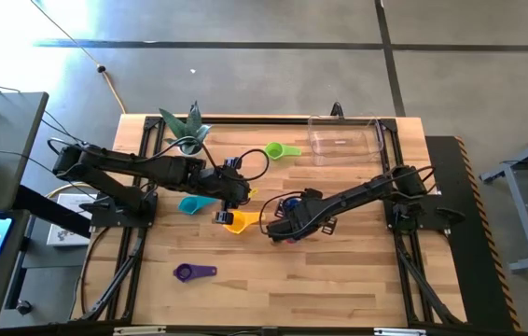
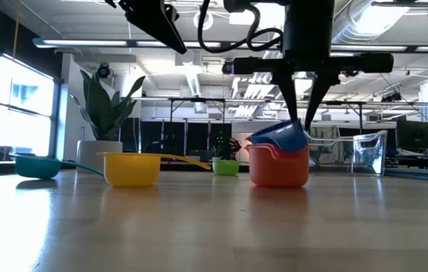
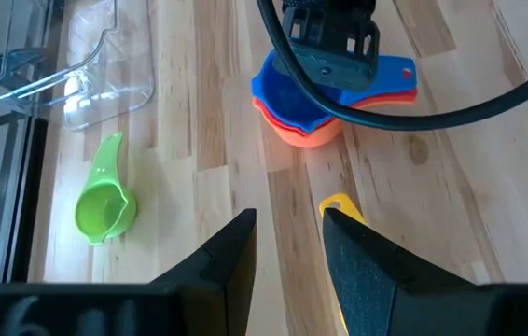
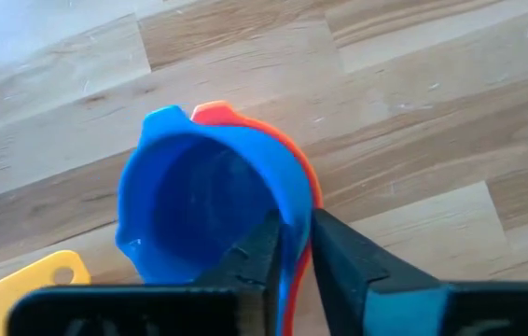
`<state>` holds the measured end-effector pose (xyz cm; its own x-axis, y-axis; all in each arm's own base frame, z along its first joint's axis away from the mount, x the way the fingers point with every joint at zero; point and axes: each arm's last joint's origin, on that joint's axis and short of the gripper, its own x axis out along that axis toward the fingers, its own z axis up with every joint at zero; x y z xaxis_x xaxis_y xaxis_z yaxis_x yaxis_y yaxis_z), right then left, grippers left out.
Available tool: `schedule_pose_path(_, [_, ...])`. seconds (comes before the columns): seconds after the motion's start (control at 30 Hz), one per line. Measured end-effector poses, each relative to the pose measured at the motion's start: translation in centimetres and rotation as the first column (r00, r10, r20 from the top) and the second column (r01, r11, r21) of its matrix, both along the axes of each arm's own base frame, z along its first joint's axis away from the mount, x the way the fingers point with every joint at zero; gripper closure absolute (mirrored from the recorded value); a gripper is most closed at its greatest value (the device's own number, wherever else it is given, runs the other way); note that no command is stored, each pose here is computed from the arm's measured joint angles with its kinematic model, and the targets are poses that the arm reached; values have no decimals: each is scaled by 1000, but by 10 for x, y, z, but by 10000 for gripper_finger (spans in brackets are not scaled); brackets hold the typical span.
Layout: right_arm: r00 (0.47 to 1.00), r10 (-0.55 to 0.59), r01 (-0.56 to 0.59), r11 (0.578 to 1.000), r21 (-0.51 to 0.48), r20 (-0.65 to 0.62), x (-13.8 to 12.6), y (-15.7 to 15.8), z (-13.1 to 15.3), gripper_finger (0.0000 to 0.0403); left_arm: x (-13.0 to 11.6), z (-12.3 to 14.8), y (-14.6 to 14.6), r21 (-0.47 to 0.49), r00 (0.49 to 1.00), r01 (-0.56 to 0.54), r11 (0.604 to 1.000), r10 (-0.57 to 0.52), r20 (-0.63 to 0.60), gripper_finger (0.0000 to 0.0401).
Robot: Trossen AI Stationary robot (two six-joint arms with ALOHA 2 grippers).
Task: Nest measuring cups in basket
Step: Stack the blue measuring cup on top of the red measuring cup, then stack the yellow measuring cup on top of the blue measuring cup
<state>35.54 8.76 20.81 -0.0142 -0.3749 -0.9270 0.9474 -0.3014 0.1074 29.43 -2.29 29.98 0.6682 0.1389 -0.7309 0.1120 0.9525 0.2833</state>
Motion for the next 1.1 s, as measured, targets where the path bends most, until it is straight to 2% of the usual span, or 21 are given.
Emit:
schedule_pose_path(0.2, [1000,0,0,1000,2,-6,-1,0,0,313,0,0,0,0,1000,0,1000,0,-1,286])
schedule_pose_path(0.43, [1000,19,-19,999,36,-15,-3,1,5,302,-1,-1,0,2,1000,0,1000,0,-16,286])
schedule_pose_path(0.6, [997,68,-68,998,18,25,-8,-2,21,302,-5,-2,1,32,999,-22,999,23,-49,286])
schedule_pose_path(0.7, [989,140,-140,990,-1,45,-10,-3,31,302,-9,0,3,58,997,-43,997,46,-56,286])
schedule_pose_path(0.83, [959,278,-277,961,-16,52,-13,-9,47,302,-20,7,5,64,994,-92,994,96,-54,286])
schedule_pose_path(0.97, [912,407,-405,913,-41,53,-13,-20,60,302,-32,14,8,36,984,-168,985,170,-54,286])
schedule_pose_path(1.1, [824,563,-561,826,-58,59,-9,-34,71,302,-47,20,13,-15,962,-264,964,263,-69,286])
